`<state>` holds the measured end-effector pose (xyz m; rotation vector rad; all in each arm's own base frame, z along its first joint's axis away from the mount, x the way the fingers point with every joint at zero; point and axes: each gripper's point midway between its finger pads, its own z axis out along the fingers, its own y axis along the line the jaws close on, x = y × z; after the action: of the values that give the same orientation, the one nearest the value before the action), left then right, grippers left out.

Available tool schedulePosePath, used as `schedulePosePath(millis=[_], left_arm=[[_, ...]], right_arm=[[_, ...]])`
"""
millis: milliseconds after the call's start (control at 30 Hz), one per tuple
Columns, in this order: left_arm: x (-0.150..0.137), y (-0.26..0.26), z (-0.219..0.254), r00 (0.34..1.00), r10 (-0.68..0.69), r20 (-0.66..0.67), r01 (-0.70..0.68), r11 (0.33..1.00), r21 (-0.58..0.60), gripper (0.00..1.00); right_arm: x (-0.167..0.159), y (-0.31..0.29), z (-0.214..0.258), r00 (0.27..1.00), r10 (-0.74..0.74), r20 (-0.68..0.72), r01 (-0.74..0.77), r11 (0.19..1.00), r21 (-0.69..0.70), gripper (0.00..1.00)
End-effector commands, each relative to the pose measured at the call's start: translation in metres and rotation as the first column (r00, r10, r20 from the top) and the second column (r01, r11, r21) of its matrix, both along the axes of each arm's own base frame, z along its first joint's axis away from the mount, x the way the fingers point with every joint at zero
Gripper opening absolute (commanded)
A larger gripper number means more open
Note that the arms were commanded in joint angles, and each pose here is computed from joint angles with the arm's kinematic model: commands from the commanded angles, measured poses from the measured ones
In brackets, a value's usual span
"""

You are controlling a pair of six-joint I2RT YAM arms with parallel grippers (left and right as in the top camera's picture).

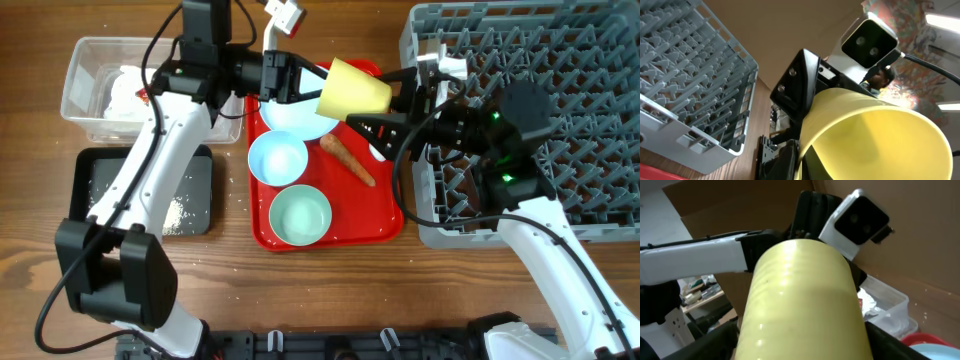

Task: Sort waste into correct bins and load items into the dishwasher rack
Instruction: 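Lift the yellow cup and hand it to the right gripper, then place the yellow cup into the dishwasher rack with the right gripper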

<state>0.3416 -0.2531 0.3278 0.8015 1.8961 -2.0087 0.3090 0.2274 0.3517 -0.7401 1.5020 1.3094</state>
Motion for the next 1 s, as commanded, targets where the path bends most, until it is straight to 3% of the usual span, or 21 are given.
schedulePosePath(millis=[0, 67, 200, 400, 433, 600, 733, 967], left_arm=[[-0.006, -0.004, 0.008, 1.000, -0.022, 0.019, 0.022, 1.000, -0.010, 0.04], [-0.006, -0.003, 0.008, 1.000, -0.021, 0.022, 0.022, 1.000, -0.011, 0.04], [-0.004, -0.004, 0.007, 1.000, -0.010, 0.023, 0.010, 1.000, -0.004, 0.04], [-0.002, -0.004, 0.005, 1.000, 0.001, 0.025, -0.001, 1.000, 0.003, 0.13], [0.000, -0.005, 0.004, 1.000, 0.014, 0.026, -0.015, 1.000, 0.011, 0.19], [0.013, -0.003, -0.003, 0.996, 0.087, 0.036, -0.089, 0.995, 0.049, 0.24], [0.028, -0.001, -0.011, 0.985, 0.165, 0.047, -0.169, 0.981, 0.092, 0.25], [0.030, -0.001, -0.013, 0.983, 0.177, 0.049, -0.181, 0.978, 0.100, 0.25]], right_arm=[[-0.002, 0.002, 0.006, 1.000, 0.013, 0.018, -0.014, 1.000, 0.005, 0.85], [-0.002, 0.002, 0.006, 1.000, 0.014, 0.017, -0.014, 1.000, 0.005, 0.83], [-0.003, 0.002, 0.006, 1.000, 0.018, 0.018, -0.018, 1.000, 0.004, 0.64], [-0.002, 0.001, 0.005, 1.000, 0.012, 0.017, -0.013, 1.000, 0.002, 0.57], [0.001, -0.002, 0.003, 1.000, 0.004, 0.002, -0.004, 1.000, -0.001, 0.56], [0.020, -0.034, -0.036, 0.981, -0.101, -0.163, 0.089, 0.993, -0.080, 0.54], [0.032, -0.070, -0.051, 0.954, -0.204, -0.218, 0.182, 0.976, -0.117, 0.56], [0.044, -0.092, -0.063, 0.908, -0.310, -0.283, 0.278, 0.949, -0.148, 0.56]])
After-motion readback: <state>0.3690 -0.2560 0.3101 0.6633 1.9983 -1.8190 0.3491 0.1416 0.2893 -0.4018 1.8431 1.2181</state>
